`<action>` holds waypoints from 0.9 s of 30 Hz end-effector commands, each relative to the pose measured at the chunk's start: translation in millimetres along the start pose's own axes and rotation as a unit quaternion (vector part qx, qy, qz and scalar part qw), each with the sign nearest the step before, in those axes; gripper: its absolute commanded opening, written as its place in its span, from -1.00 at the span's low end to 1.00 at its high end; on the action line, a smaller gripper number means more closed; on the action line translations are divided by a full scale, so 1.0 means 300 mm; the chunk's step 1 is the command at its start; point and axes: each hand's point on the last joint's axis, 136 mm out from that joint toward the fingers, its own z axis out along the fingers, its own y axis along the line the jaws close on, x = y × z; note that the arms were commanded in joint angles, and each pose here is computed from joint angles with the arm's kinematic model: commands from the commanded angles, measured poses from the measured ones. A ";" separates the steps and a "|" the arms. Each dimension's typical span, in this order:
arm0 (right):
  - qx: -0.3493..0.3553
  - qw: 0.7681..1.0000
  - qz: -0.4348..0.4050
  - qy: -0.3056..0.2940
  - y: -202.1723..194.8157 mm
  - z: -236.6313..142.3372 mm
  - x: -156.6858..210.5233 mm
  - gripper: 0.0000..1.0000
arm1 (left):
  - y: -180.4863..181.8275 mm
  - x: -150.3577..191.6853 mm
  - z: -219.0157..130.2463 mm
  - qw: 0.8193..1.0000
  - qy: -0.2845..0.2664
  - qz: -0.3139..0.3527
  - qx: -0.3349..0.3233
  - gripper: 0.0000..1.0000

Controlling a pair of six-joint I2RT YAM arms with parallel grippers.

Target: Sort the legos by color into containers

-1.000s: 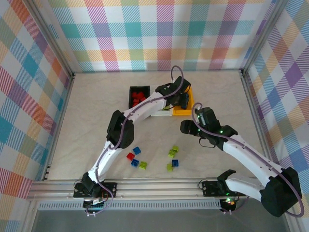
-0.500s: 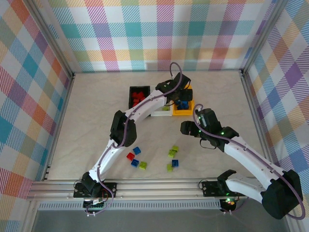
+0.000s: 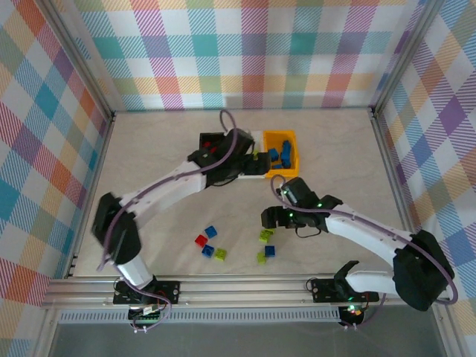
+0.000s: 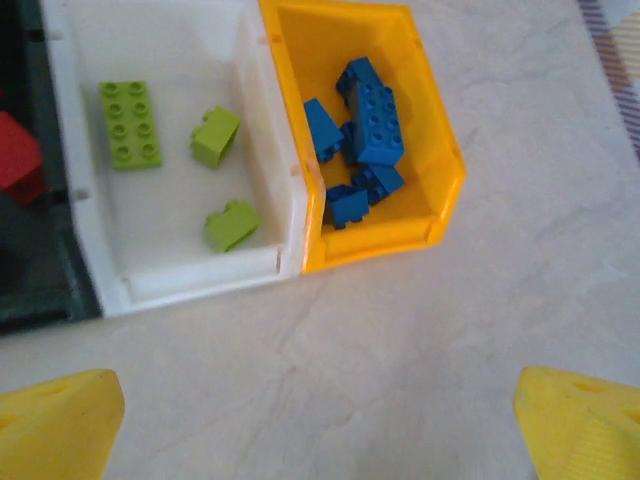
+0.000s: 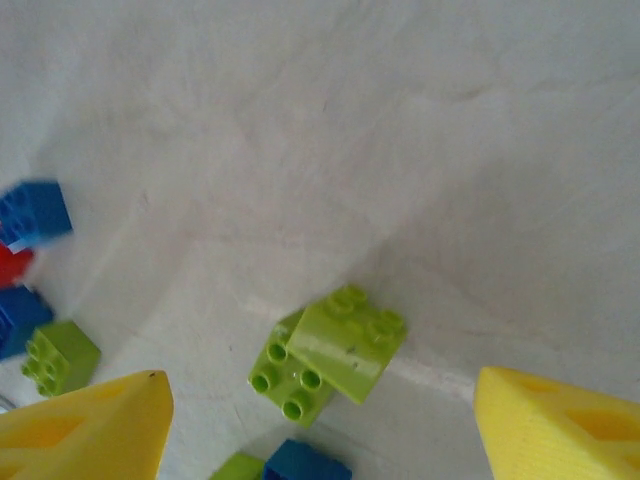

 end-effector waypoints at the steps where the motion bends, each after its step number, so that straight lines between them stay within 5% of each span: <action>1: 0.004 1.000 -0.003 0.020 0.010 0.040 0.042 0.52 | 0.091 0.107 -0.042 1.000 0.008 -0.017 -0.018 1.00; 9: 0.038 0.999 0.014 0.024 -0.007 0.095 0.047 0.51 | 0.255 0.272 -0.128 0.997 0.032 -0.029 -0.064 1.00; 27: 0.053 0.998 0.015 0.034 -0.001 0.154 0.033 0.09 | 0.322 0.322 -0.143 0.995 0.036 -0.026 -0.091 1.00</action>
